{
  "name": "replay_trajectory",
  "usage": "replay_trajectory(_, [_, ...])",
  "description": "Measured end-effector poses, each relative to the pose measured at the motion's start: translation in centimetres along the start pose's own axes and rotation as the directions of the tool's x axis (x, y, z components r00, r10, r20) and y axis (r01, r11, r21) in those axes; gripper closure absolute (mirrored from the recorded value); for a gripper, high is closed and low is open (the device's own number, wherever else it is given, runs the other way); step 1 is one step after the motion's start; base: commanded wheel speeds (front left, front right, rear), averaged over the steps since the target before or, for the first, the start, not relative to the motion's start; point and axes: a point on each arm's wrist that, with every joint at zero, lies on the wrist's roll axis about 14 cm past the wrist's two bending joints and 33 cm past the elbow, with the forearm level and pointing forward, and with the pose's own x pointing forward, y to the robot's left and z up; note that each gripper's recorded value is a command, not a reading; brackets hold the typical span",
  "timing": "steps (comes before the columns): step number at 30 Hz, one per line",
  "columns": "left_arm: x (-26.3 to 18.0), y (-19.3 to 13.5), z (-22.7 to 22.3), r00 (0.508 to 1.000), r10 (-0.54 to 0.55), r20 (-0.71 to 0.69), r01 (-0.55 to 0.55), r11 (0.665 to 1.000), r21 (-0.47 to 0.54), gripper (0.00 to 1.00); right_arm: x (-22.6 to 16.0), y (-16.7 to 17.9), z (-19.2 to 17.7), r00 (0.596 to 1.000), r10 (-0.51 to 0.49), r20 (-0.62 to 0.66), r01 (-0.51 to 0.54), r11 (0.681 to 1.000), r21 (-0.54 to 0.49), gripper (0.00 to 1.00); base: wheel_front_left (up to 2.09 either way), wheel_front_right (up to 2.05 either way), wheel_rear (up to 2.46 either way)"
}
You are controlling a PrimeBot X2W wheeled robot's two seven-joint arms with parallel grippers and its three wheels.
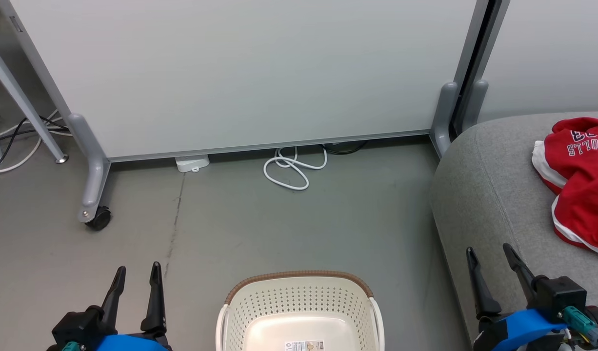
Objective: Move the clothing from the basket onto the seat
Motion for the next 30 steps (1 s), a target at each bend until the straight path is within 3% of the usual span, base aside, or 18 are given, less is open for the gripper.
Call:
replay_trajectory(26, [-0.2, -0.1, -0.4, 1.000, -0.007, -0.014, 0.007, 1.000, -0.011, 0.00, -0.5, 0.7, -0.9, 1.000, 0.016, -0.024, -0.015, 0.999, 0.032, 0.00, 0.00, 0.00, 0.00])
replay_trajectory(27, [-0.2, -0.1, -0.4, 1.000, -0.006, -0.014, 0.006, 1.000, -0.013, 1.00, -0.5, 0.7, -0.9, 1.000, 0.016, -0.024, -0.015, 0.999, 0.032, 1.00, 0.00, 0.00, 0.00])
replay_trajectory(30, [-0.7, -0.1, -1.7, 0.999, 0.004, -0.051, -0.005, 1.000, -0.026, 1.00, -0.8, 0.7, -1.9, 0.998, 0.015, -0.055, -0.013, 0.999, 0.037, 1.00, 0.00, 0.00, 0.00])
